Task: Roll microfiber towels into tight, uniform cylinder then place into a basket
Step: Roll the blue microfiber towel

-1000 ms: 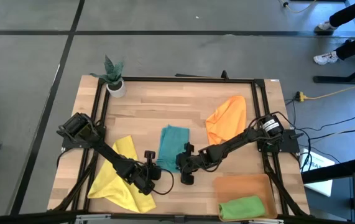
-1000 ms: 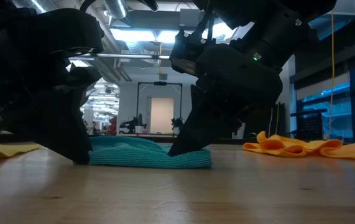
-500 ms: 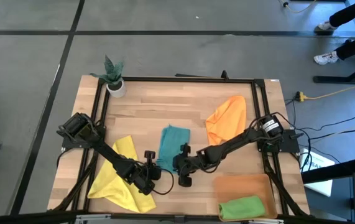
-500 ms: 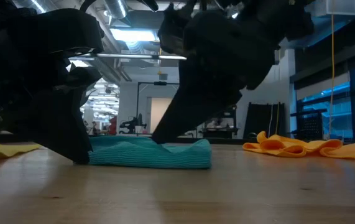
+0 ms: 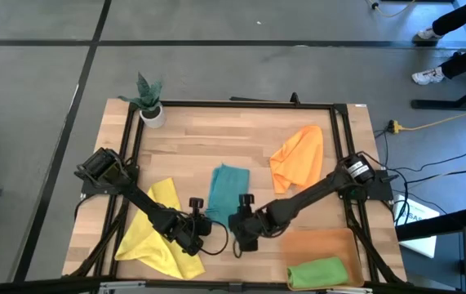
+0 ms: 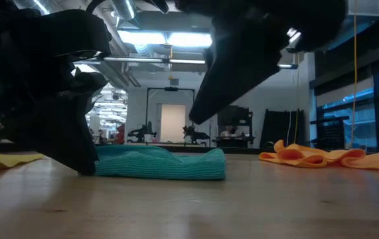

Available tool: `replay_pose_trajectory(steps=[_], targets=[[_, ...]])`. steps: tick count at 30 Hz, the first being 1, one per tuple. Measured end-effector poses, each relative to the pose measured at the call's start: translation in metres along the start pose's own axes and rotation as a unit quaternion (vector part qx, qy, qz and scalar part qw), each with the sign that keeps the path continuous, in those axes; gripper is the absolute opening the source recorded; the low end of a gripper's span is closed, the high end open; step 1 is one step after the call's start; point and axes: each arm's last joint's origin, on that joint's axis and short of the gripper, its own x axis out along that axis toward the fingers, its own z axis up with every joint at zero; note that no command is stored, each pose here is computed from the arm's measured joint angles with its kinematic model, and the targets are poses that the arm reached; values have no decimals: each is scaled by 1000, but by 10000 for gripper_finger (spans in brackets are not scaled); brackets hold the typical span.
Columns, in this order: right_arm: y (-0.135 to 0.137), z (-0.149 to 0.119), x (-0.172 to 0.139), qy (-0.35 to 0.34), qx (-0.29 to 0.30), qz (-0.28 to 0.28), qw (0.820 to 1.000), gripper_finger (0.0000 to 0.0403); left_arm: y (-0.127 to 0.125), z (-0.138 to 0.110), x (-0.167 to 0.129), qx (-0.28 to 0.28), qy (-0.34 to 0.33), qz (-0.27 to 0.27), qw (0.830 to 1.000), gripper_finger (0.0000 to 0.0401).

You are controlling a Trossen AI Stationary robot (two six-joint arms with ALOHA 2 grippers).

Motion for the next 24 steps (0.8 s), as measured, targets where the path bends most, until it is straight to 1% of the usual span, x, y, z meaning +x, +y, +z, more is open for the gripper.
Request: replay_pose_trajectory(steps=[4, 8, 11, 14, 18, 22, 24], targets=[[13, -3, -7, -3, -58, -2, 998, 161, 0, 0, 0, -9, 0, 0, 1000, 0], [25, -11, -9, 1, -112, 21, 994, 161, 0, 0, 0, -12, 0, 0, 1000, 0], [29, -16, -7, -3, -126, 25, 992, 161, 0, 0, 0, -12, 0, 0, 1000, 0], [32, -19, -2, -16, -126, 29, 991, 161, 0, 0, 0, -12, 1, -1, 1000, 0], [34, -22, 4, -43, -165, 32, 985, 161, 0, 0, 0, -12, 2, -2, 1000, 0], [35, -25, 9, -66, -172, 34, 982, 161, 0, 0, 0, -13, 1, -2, 1000, 0], [34, -28, 12, -65, -174, 21, 982, 161, 0, 0, 0, -16, 2, -2, 1000, 0]])
